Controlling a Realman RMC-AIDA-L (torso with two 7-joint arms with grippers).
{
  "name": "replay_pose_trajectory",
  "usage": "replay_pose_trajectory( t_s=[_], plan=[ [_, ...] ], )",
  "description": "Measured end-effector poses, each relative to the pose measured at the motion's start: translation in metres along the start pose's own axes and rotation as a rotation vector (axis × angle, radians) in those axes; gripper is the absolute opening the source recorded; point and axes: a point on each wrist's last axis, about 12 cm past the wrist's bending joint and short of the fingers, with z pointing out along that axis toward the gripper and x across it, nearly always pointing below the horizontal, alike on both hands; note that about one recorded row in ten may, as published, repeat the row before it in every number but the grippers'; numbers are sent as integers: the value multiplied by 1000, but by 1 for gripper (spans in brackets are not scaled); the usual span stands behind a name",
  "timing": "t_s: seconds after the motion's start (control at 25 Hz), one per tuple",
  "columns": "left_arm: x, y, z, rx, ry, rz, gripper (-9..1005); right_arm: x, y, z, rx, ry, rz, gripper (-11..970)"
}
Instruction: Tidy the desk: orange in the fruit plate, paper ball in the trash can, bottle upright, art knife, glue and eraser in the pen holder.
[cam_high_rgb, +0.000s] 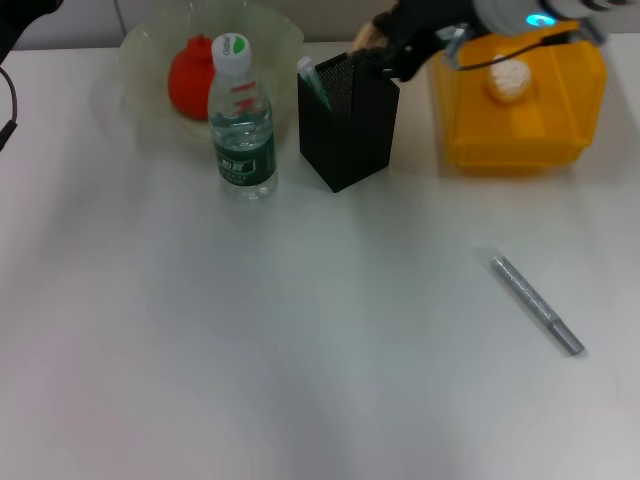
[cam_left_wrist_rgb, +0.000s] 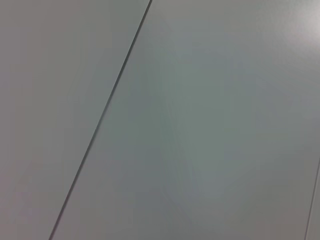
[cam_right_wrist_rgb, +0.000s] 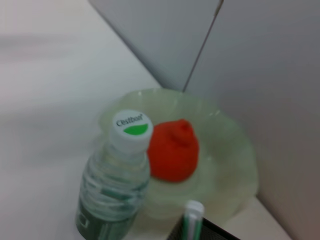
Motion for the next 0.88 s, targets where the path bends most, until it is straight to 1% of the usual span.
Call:
replay_pose_trajectory(
  t_s=[0.16, 0.24, 0.28, 0.32, 0.36, 0.68, 0.8, 0.88],
  plan=[
    [0, -1, -2, 3, -5, -2, 769, 0, -3, 22, -6, 41, 0, 461],
    [0, 0, -2, 1, -5, -4, 769, -1, -3, 25, -6, 47, 1, 474],
    [0, 0, -2, 0, -6, -5, 769, -1, -3, 32, -10, 58, 6, 480],
    [0, 0, -2, 0, -6, -5, 770, -1, -3, 32, -10, 58, 6, 487],
    [0, 0, -2, 0, -6, -6, 770, -1, -4, 38, -10, 61, 12, 493],
    [1, 0, -1, -2, -2, -7, 770, -4, -1, 47, 8, 39, 11, 544],
    [1, 0, -1, -4, 0, -6, 770, -6, 0, 46, -3, 23, 26, 563],
    [2, 0, -1, -5, 1, -1, 769, -5, 3, 40, -25, -4, 52, 576]
  ],
)
